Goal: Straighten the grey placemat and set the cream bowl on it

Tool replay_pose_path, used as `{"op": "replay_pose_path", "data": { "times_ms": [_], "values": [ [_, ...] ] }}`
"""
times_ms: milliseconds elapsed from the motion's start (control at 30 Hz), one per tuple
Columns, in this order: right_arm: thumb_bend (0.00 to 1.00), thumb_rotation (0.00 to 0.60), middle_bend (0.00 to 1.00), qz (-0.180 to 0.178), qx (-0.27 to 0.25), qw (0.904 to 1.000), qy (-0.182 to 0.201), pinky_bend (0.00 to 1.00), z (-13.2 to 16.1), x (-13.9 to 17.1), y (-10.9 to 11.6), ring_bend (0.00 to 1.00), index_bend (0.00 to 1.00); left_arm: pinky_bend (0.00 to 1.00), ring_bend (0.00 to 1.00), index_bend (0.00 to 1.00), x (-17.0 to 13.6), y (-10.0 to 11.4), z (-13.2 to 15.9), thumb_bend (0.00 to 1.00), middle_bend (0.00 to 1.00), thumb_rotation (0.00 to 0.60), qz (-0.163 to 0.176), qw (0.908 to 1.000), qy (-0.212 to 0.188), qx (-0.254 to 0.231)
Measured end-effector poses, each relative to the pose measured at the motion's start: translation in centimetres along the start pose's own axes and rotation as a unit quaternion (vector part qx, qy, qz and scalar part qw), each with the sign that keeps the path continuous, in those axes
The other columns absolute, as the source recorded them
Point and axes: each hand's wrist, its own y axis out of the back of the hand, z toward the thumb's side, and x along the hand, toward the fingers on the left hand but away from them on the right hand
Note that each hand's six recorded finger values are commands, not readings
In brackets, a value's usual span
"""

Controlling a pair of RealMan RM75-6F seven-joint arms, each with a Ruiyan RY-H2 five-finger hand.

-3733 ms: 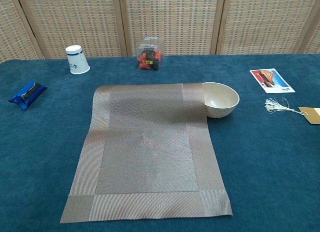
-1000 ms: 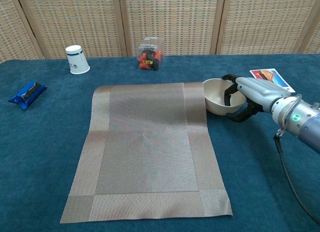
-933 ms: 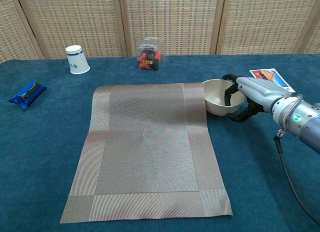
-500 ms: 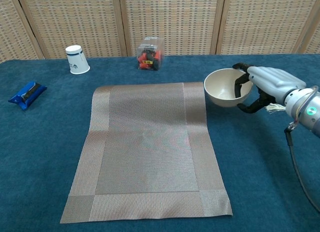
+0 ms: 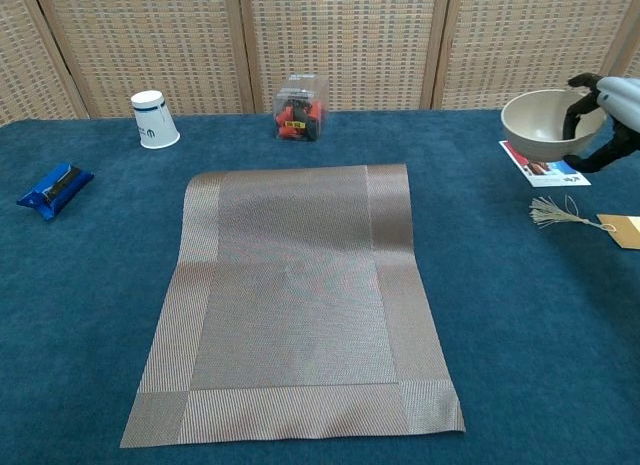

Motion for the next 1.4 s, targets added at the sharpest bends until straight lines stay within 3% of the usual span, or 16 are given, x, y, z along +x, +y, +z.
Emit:
{"op": "replay_pose_path", "data": {
  "times_ms": [300, 667, 867, 1133, 1267, 1400],
  "values": [
    [0.51, 0.6, 0.08, 0.022, 0.012, 0.9986, -0.046, 0.0, -3.6, -0.9, -0.2, 0.0, 0.71, 0.0, 0.0, 0.14, 0.0, -0.2, 0.2, 0.22, 0.0, 0.6, -0.002, 1.0, -0.003, 0.004],
    [0.5, 0.6, 0.04, 0.048, 0.023, 0.9977, -0.043, 0.0, -3.2, -0.5, -2.5, 0.0, 0.69, 0.0, 0.0, 0.14, -0.1, -0.2, 0.2, 0.22, 0.0, 0.6, -0.001, 1.0, -0.003, 0.005],
    [0.37, 0.6, 0.0, 0.045, 0.04, 0.9976, -0.036, 0.0, -3.0, -0.1, -2.8, 0.0, 0.56, 0.0, 0.0, 0.14, -0.1, -0.2, 0.2, 0.22, 0.0, 0.6, 0.0, 1.0, -0.004, 0.005],
    [0.23, 0.6, 0.0, 0.04, 0.053, 0.9972, -0.034, 0.0, -3.1, 0.7, -2.4, 0.0, 0.3, 0.0, 0.0, 0.14, -0.2, -0.2, 0.4, 0.22, 0.0, 0.6, 0.0, 1.0, -0.007, 0.007],
    [0.17, 0.6, 0.0, 0.034, 0.054, 0.9975, -0.032, 0.0, -3.1, 1.5, -1.9, 0.0, 0.25, 0.0, 0.0, 0.14, -0.3, 0.1, 0.5, 0.22, 0.0, 0.6, 0.005, 0.9999, -0.008, 0.005],
    [0.04, 0.6, 0.0, 0.023, 0.05, 0.9983, -0.022, 0.0, -2.6, 2.6, -1.1, 0.0, 0.2, 0.0, 0.0, 0.14, -0.3, 0.1, 0.6, 0.22, 0.0, 0.6, 0.006, 0.9999, -0.01, 0.002]
  ]
}}
